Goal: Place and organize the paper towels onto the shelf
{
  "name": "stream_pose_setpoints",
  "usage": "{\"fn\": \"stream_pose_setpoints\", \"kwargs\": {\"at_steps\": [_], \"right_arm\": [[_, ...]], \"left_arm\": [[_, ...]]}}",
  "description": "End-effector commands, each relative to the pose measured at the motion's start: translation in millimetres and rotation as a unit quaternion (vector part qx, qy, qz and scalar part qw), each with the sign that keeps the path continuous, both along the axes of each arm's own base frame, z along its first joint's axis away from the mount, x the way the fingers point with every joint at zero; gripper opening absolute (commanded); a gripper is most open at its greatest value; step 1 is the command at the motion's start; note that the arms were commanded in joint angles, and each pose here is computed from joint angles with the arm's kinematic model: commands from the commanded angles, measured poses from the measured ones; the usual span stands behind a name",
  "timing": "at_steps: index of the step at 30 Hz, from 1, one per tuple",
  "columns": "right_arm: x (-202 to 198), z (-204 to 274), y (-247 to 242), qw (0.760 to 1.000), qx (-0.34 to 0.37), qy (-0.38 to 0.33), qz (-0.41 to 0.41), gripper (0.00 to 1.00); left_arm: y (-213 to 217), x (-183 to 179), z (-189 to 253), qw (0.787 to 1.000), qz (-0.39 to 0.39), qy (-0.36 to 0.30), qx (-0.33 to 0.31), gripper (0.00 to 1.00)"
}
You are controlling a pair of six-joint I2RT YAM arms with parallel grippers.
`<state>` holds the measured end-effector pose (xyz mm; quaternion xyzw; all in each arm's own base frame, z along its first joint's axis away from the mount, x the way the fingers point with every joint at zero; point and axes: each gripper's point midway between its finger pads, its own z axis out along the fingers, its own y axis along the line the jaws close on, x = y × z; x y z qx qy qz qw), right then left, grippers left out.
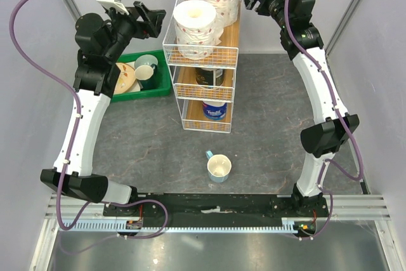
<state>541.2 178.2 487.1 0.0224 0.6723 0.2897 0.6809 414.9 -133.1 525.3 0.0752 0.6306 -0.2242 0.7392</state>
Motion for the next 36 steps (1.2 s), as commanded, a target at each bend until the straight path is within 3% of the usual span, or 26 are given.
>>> {"fn": "stream_pose_setpoints", "kwargs": {"at_steps": [1, 36], "right_arm": [[-12.1, 30.9, -0.1, 0.999, 0.000, -0.043, 0.015, 0.74], [-22.9, 24.9, 36.1, 0.994, 0.008, -0.042, 0.097, 0.73]], "left_arm": [[-10.8, -18.8, 14.0, 0.999, -0.042, -0.021, -0.003, 0.86], [-58.3, -27.2, 4.4, 0.990, -0.139, -0.004, 0.012, 0.82]]}}
